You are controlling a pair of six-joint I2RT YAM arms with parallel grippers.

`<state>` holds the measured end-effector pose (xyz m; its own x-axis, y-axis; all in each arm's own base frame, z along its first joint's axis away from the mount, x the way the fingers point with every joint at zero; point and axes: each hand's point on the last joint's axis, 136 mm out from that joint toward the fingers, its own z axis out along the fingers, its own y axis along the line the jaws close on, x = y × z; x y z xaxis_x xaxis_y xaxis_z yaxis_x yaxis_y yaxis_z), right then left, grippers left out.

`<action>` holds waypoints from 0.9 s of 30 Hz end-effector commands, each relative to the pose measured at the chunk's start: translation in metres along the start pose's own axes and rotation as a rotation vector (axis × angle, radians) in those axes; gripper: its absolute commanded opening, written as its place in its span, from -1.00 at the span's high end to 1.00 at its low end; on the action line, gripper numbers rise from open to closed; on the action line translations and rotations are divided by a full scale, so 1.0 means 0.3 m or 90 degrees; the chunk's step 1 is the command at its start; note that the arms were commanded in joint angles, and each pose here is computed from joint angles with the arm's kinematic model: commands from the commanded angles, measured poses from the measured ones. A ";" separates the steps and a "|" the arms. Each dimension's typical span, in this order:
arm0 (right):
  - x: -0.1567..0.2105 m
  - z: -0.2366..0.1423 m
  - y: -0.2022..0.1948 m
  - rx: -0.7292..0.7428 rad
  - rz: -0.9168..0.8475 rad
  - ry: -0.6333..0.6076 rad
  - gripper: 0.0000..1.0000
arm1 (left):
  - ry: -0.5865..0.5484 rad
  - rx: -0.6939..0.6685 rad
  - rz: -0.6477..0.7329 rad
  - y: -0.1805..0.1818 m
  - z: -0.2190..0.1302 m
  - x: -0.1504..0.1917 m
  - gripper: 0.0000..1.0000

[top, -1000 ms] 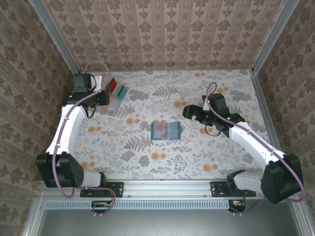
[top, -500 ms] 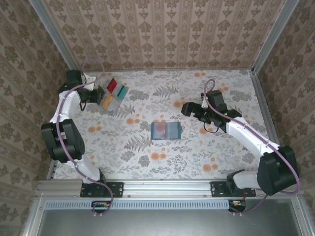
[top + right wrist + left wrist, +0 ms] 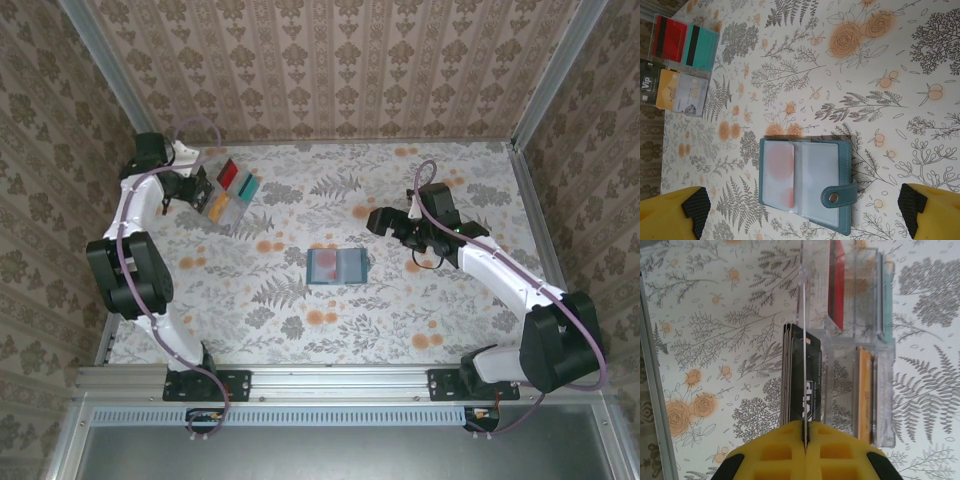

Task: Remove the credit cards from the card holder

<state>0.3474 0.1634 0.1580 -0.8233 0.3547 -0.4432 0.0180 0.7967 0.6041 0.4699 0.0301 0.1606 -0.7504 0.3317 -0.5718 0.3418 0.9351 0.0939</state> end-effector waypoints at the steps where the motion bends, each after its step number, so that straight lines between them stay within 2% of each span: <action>1: -0.002 -0.009 0.004 -0.005 0.007 -0.001 -0.99 | 0.012 -0.028 0.033 0.027 0.017 -0.005 1.00; 16: 0.007 -0.005 0.000 -0.003 0.007 0.009 -0.99 | 0.054 0.006 0.056 -0.021 0.062 0.053 1.00; 23: 0.017 -0.002 -0.002 -0.005 0.008 0.015 -0.99 | 0.064 0.008 0.059 -0.023 0.071 0.065 0.76; 27: 0.013 -0.003 0.005 -0.010 0.009 0.014 -0.99 | 0.059 -0.015 0.068 -0.019 0.062 0.046 0.53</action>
<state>0.3468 0.1637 0.1577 -0.8250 0.3533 -0.4411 0.0173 0.7959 0.6052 0.4670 0.0286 0.1367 -0.7632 0.4152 -0.4950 0.4013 0.9051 0.1405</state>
